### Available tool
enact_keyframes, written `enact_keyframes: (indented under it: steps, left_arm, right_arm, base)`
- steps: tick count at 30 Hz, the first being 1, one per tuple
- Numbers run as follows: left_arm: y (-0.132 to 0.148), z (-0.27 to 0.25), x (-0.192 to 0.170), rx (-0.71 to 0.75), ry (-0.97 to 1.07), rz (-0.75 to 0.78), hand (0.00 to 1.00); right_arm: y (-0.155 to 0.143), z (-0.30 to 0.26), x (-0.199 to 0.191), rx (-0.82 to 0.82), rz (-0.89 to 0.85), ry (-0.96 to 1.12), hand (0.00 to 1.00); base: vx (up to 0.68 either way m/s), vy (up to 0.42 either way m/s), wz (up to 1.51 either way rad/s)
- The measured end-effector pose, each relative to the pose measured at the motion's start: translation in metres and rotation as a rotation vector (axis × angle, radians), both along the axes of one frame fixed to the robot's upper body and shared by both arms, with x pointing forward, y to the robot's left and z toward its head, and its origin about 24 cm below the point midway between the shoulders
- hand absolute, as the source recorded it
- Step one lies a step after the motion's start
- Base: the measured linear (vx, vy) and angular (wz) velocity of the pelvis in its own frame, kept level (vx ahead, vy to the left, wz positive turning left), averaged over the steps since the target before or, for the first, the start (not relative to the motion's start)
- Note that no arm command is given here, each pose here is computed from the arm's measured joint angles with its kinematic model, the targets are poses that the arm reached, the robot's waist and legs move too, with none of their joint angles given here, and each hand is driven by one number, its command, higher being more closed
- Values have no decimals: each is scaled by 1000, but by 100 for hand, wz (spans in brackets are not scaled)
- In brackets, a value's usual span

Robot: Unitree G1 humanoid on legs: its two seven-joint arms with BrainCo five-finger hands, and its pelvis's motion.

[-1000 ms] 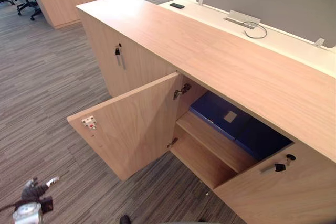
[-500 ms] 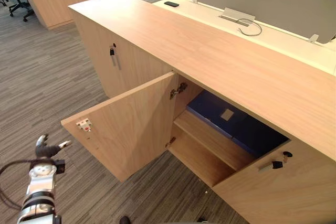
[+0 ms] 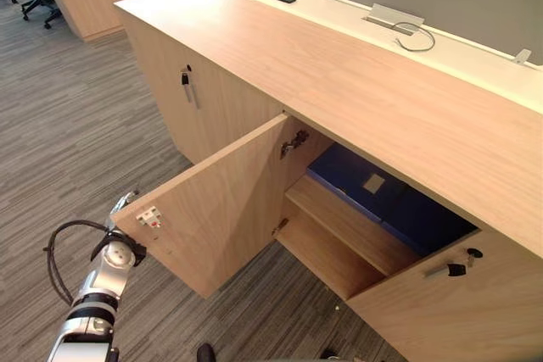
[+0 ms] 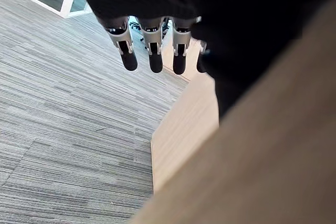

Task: Walk over to the cabinet, pick up the folder, carry it to the office cabinet, place the folder inside the office cabinet, then close the office cabinet door

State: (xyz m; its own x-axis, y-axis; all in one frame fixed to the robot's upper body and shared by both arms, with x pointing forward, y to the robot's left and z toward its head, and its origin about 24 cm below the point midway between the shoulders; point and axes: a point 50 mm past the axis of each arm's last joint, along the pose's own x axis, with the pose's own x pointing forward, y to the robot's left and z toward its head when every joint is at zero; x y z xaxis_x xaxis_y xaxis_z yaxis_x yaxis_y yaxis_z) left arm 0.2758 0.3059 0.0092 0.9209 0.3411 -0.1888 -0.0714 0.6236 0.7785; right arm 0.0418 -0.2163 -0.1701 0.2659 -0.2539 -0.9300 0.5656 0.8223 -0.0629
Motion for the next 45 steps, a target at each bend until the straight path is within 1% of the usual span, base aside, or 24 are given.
enact_keyframes:
  steps: [4, 8, 9, 10, 11, 12, 14, 15, 17, 18, 21, 24, 30, 36, 39, 41, 43, 44, 45]
  left_arm:
    - [-20, 0, -1, 36, -13, -95, 0]
    - [-56, -3, -15, 36, -35, -255, 0]
    - [-70, -7, -20, -7, -17, -333, 0]
    - [-78, -10, -24, -32, 2, -375, 0]
    - [-94, -20, -32, -92, 56, -461, 0]
    - [-104, -26, -37, -122, 87, -513, 0]
    - [-140, -40, -48, -232, 146, -629, 0]
    - [-163, -46, -55, -307, 187, -698, 0]
    - [-194, -52, -65, -408, 227, -792, 0]
    - [-211, -53, -69, -475, 234, -817, 0]
    - [-236, -52, -77, -562, 254, -899, 0]
    - [-243, -53, -82, -600, 282, -932, 0]
    - [-247, -55, -87, -625, 313, -958, 0]
    - [-261, -57, -97, -638, 355, -1028, 0]
    - [-265, -56, -98, -660, 352, -1031, 0]
    - [-260, -66, -97, -694, 382, -964, 0]
    - [-251, -78, -96, -697, 421, -891, 0]
    - [-241, -88, -96, -697, 451, -823, 0]
    - [-221, -106, -98, -709, 489, -664, 0]
  right_arm:
    - [0, 0, -2, -6, -4, 7, 0]
    - [0, 0, -3, -8, -5, 12, 0]
    - [0, 0, -3, -8, -5, 11, 0]
    - [0, 0, -2, -8, -5, 10, 0]
    - [0, 0, 0, -8, -4, 6, 0]
    - [0, 0, 0, -7, -4, 6, 0]
    - [1, 0, 1, -6, -4, 4, 0]
    - [1, 0, 4, -6, -3, 0, 0]
    - [3, 0, 7, -2, -5, -4, 0]
    - [3, 0, 7, -1, -8, -5, 0]
    - [4, 0, 8, 1, -30, -8, 0]
    - [5, -1, 7, 9, -53, -5, 0]
    - [7, -2, 1, 28, -121, 5, 0]
    - [8, -3, 0, 34, -129, 9, 0]
    - [7, -3, 0, 33, -131, 7, 0]
    - [5, -2, 1, 38, -140, -5, 0]
    - [4, -2, 2, 40, -149, -13, 0]
    - [3, -1, 3, 36, -149, -18, 0]
    - [3, -1, 5, 33, -144, -27, 0]
  base:
    - [-20, 12, 10]
    - [-5, 10, 15]
    - [5, 14, 12]
    - [0, 19, 3]
    - [0, 0, 0]
    - [0, 0, 0]
    - [-1, 6, -3]
    - [5, 7, -8]
    - [23, 1, -15]
    - [29, -4, -23]
    - [14, -1, -32]
    - [4, 8, -24]
    - [-52, 6, -48]
    - [-68, -13, -36]
    - [-10, -15, -7]
    - [-12, -38, -4]
    - [14, -41, -6]
    - [34, -95, -11]
    - [53, -138, -11]
